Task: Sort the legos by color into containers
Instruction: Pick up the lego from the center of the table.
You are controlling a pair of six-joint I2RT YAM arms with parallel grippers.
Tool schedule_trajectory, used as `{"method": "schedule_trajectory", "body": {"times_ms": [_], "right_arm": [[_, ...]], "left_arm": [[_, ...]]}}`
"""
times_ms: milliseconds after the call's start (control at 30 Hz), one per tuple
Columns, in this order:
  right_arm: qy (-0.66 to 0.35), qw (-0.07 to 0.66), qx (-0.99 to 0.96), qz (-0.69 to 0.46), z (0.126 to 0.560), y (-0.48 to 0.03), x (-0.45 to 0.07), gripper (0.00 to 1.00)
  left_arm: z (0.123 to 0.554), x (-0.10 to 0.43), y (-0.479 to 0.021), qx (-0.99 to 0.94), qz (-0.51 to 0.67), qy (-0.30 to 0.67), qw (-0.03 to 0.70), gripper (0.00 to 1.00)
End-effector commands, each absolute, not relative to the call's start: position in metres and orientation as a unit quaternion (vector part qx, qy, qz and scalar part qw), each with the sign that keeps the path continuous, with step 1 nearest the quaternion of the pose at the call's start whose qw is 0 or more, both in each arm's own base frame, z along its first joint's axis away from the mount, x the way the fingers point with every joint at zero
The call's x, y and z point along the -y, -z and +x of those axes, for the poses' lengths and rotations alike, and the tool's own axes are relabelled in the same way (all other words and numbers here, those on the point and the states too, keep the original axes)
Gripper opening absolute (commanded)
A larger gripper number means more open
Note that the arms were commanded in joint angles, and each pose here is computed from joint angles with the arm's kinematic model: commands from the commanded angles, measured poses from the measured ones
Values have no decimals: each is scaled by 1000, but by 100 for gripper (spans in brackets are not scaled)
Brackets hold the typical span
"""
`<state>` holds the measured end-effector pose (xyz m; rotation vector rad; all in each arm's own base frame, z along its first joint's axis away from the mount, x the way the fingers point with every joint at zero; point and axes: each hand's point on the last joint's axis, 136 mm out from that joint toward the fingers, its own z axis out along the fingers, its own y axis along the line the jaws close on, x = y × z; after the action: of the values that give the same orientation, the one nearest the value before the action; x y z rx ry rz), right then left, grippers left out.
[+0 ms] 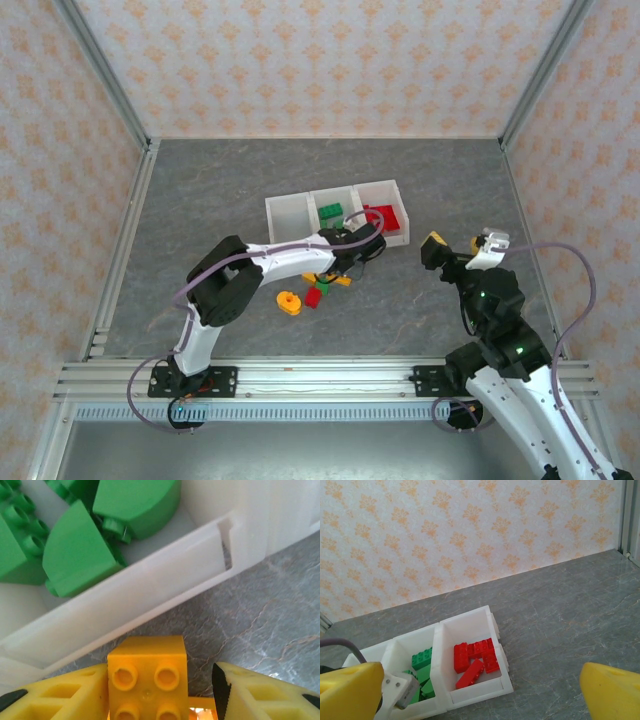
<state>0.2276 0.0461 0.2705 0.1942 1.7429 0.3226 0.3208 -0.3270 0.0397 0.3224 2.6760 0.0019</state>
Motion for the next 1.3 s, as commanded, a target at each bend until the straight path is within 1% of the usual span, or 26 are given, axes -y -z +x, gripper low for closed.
{"method": "schedule_trajectory", "body": {"times_ms": [0,167,267,433,500,633,867,1033,1200,1267], "right_arm": [[-144,629,-758,92,230,-270,-46,100],[-144,629,-758,93,230,-270,-46,100],[-143,629,-759,92,230,-270,-46,100],[-143,629,-759,93,230,-270,-46,100],[-143,629,-758,93,230,-270,-45,100],[-143,629,-758,93,230,-270,-45,100],[-142,629,-758,95,230,-270,-45,100],[-142,629,-758,95,230,-270,-45,100],[-143,629,-758,94,230,-270,-45,100],[-143,629,-759,92,230,-270,-46,100]], "left_arm": [[313,320,-39,-970,110,-6,215,57],[313,321,-31,-971,112,-6,210,55],[315,323,-28,-971,114,-11,209,49],[322,326,-26,-970,114,-21,215,44],[325,328,-29,-968,115,-20,220,42],[332,335,-42,-964,120,-9,238,34],[337,337,-71,-957,108,8,268,26],[334,328,-109,-947,82,18,311,19],[328,313,-184,-923,27,71,377,19],[327,299,-209,-912,10,73,404,20]]}}
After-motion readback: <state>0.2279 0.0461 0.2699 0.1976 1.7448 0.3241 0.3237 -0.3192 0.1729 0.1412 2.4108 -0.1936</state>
